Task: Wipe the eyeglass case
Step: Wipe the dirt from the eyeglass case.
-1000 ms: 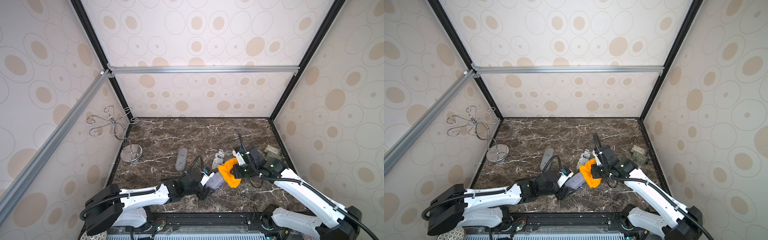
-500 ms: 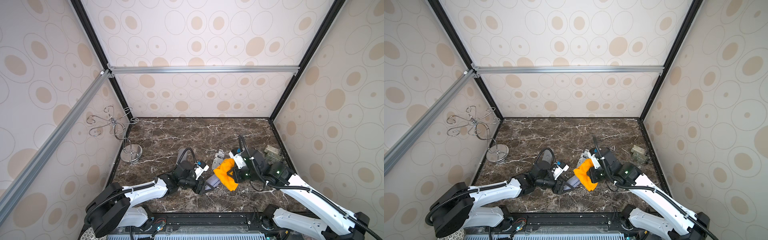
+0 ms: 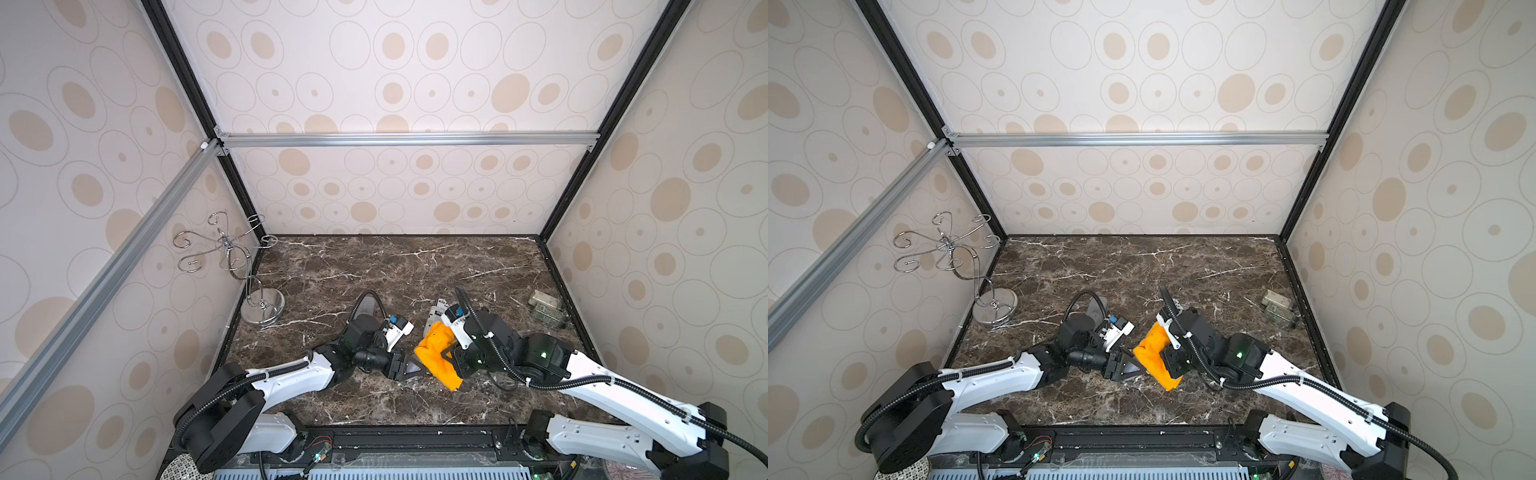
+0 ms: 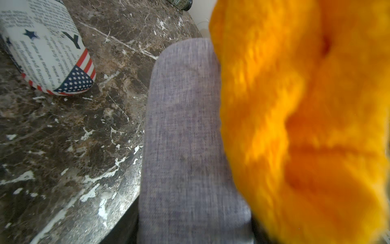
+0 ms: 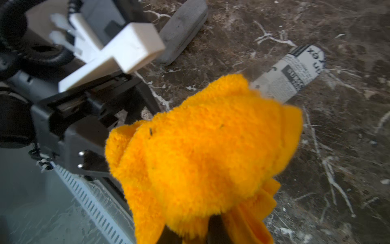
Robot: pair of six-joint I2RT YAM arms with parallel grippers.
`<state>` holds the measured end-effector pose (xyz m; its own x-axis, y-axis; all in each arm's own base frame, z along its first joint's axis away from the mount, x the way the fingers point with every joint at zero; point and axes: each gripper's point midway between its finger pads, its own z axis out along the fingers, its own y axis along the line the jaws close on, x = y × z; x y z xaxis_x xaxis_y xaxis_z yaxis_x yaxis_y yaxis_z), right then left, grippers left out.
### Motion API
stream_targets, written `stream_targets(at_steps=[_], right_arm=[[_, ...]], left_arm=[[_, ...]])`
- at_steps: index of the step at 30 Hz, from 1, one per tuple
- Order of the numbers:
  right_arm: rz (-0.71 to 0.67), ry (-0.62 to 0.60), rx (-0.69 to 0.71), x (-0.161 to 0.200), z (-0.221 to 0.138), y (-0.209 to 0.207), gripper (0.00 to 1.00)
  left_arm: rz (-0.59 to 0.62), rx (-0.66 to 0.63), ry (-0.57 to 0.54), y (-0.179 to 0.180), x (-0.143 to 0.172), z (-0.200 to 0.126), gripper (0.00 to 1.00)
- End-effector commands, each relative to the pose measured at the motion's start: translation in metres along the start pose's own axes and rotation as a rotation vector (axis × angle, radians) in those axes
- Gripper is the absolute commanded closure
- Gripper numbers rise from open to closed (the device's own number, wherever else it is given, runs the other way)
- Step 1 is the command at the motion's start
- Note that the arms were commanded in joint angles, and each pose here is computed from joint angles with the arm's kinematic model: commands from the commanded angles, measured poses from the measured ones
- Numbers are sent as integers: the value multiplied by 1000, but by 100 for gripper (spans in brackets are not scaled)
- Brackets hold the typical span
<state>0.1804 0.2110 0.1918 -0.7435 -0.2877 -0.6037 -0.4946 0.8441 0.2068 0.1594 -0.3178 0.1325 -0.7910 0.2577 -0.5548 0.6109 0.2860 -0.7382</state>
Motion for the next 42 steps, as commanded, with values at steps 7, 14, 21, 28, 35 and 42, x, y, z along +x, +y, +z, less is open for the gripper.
stream_targets(at_steps=[7,14,21,28,35,42], right_arm=[[40,-25,100,-14,-21,-29,100],[-70,-38,-43,-10,-6,24,100],[-67,-52,43,-8,7,18,100],[84,-65,200,-9,-7,-45,100],[-76,-86,-35,-11,-7,23,100],[-58,-68,4,0,13,21,100]], left_arm=[[126,18,-72,-22,-26,-10,44],[112,-21,-64,-16,-31,-5,42],[118,37,-74,-26,-37,-3,44],[104,56,-68,-28,-33,-3,43],[88,42,-76,-27,-38,-2,43],[72,25,-91,-26,-45,-1,43]])
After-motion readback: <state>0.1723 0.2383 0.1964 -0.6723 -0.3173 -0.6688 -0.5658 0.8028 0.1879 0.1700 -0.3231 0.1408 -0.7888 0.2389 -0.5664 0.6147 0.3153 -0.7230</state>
